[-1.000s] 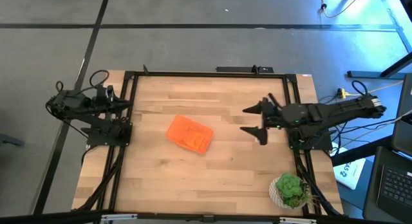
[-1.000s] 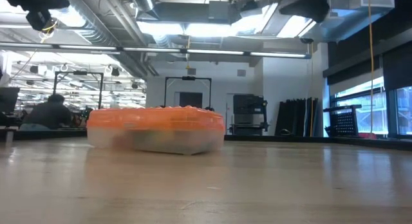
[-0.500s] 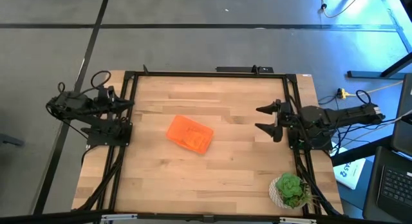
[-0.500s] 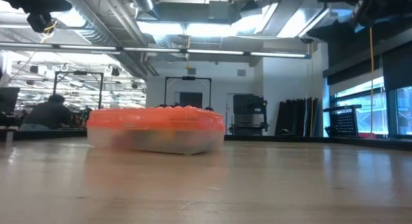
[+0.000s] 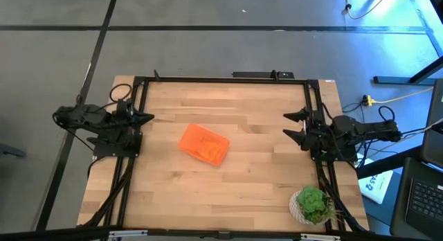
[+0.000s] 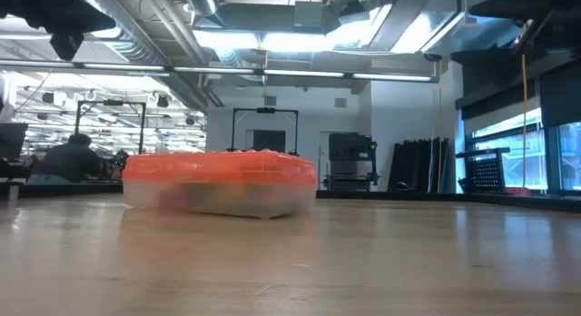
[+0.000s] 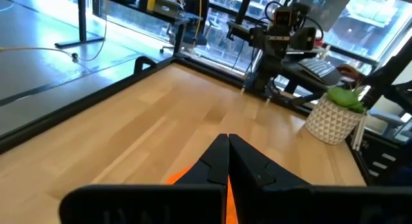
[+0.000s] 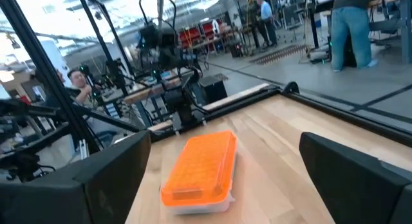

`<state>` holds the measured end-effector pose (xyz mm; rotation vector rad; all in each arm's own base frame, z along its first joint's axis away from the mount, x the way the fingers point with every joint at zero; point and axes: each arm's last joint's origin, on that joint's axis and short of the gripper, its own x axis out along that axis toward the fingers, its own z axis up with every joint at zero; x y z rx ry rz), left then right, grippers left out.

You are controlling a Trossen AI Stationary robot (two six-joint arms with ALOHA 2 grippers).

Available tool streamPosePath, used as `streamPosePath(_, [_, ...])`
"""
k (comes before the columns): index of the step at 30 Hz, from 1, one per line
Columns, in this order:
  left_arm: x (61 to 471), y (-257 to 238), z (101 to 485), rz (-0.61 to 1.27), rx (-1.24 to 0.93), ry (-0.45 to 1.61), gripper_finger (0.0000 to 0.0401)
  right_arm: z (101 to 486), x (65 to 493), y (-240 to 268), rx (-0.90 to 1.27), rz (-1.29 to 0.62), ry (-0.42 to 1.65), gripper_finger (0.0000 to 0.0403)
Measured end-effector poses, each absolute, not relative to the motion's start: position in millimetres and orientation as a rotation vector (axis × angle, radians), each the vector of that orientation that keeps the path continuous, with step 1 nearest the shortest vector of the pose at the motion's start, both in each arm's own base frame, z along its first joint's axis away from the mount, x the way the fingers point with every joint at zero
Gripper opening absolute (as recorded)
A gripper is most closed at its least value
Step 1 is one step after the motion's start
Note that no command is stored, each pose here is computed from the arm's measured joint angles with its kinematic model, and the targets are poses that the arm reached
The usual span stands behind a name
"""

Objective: Pack school essentials
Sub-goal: Return to Home Position

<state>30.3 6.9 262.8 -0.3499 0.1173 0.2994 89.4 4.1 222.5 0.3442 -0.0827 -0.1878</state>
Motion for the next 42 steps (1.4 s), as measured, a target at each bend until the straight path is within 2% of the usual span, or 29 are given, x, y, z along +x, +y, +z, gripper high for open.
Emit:
streamPosePath(18, [65.5, -3.4, 212.8, 0.326, -0.339, 0.123, 0.0, 173.2, 94.9, 4.3, 0.415, -0.21, -0.094, 0.0399])
streamPosePath(29, [83.8, -9.0, 168.4, 0.336, -0.332, 0.142, 0.0, 173.1, 95.4, 3.9, 0.327, -0.226, -0.117, 0.0399])
streamPosePath(33, [83.8, -8.1, 168.8, 0.367, -0.303, 0.131, 0.0, 173.0, 95.5, 3.9, 0.3, -0.228, -0.113, 0.0399])
streamPosePath(42, [83.5, -7.2, 168.9, 0.398, -0.298, 0.122, 0.0008, 172.9, 95.5, 3.9, 0.461, -0.22, -0.131, 0.0399])
